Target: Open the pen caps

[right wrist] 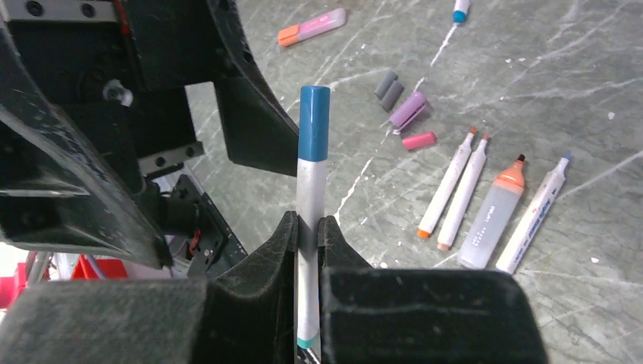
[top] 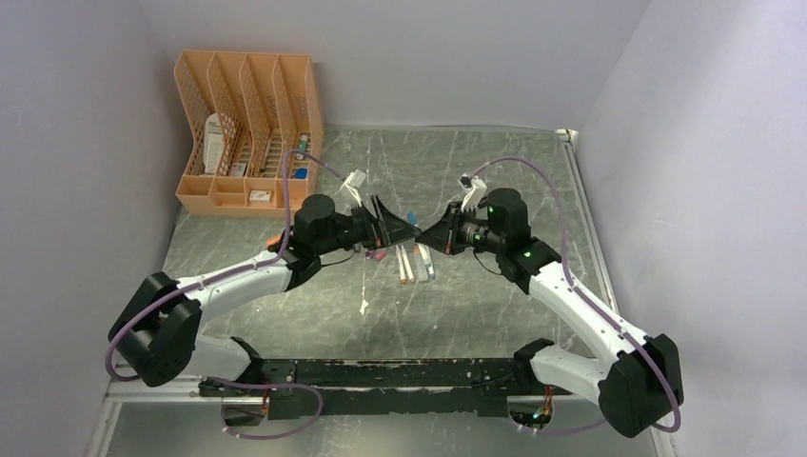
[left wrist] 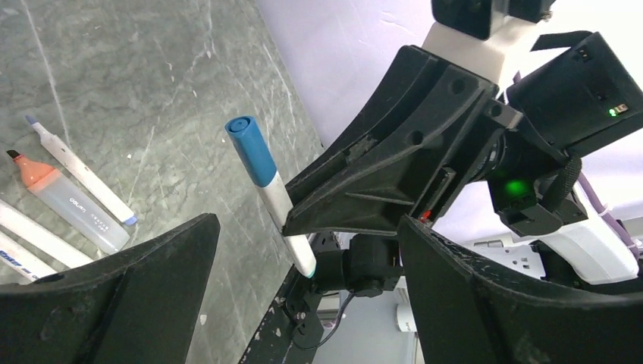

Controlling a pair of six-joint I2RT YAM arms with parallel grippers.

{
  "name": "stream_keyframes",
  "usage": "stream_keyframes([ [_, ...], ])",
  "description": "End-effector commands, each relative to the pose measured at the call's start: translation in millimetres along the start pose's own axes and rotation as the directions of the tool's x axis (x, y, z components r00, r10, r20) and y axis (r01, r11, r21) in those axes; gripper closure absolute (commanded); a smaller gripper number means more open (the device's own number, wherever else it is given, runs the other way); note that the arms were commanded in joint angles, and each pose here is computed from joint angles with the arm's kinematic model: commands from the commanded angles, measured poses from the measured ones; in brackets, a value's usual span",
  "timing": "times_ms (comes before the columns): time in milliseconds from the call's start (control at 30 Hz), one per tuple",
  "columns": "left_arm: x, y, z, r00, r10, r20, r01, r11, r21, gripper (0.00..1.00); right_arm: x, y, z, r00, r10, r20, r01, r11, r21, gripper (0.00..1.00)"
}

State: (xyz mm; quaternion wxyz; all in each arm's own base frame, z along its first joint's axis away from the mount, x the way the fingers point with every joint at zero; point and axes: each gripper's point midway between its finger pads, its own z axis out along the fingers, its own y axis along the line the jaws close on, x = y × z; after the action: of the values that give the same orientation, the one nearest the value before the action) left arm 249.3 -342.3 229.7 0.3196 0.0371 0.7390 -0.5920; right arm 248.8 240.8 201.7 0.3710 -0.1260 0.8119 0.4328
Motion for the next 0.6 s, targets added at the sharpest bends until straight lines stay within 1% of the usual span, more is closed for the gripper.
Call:
stream_keyframes([
  [0, -14.6, -16.4, 10.6, 0.997, 0.035, 0.072, -0.037, 0.999, 0.028, 0.03, -8.1, 19.0, -3.2, 1.0, -0.008, 0.029, 0.01, 0.997, -0.071, 1.0],
  [267, -20.5, -8.0, 11.3, 0.992, 0.018, 0.128, -0.019, 1.0, 0.002, 0.12, -4.2, 21.5, -4.4, 1.0, -0.015, 0.005, 0.015, 0.998, -0.067, 1.0],
  [333, -22.1, -6.3, 11.2, 0.99, 0.017, 0.14, -0.016, 1.0, -0.005, 0.15, 1.6, 28.2, -4.8, 1.0, -0.024, -0.007, 0.023, 0.997, -0.077, 1.0],
  [433, -22.9, -3.8, 13.9, 0.99, 0.016, 0.14, -0.014, 1.0, -0.015, 0.24, 2.2, 29.3, -7.9, 1.0, -0.025, -0.004, 0.025, 0.997, -0.073, 1.0],
  [567, -19.9, -4.0, 18.6, 0.993, 0.015, 0.12, -0.014, 1.0, -0.006, 0.4, 1.2, 28.8, -9.1, 1.0, -0.026, 0.001, 0.026, 0.998, -0.063, 1.0],
])
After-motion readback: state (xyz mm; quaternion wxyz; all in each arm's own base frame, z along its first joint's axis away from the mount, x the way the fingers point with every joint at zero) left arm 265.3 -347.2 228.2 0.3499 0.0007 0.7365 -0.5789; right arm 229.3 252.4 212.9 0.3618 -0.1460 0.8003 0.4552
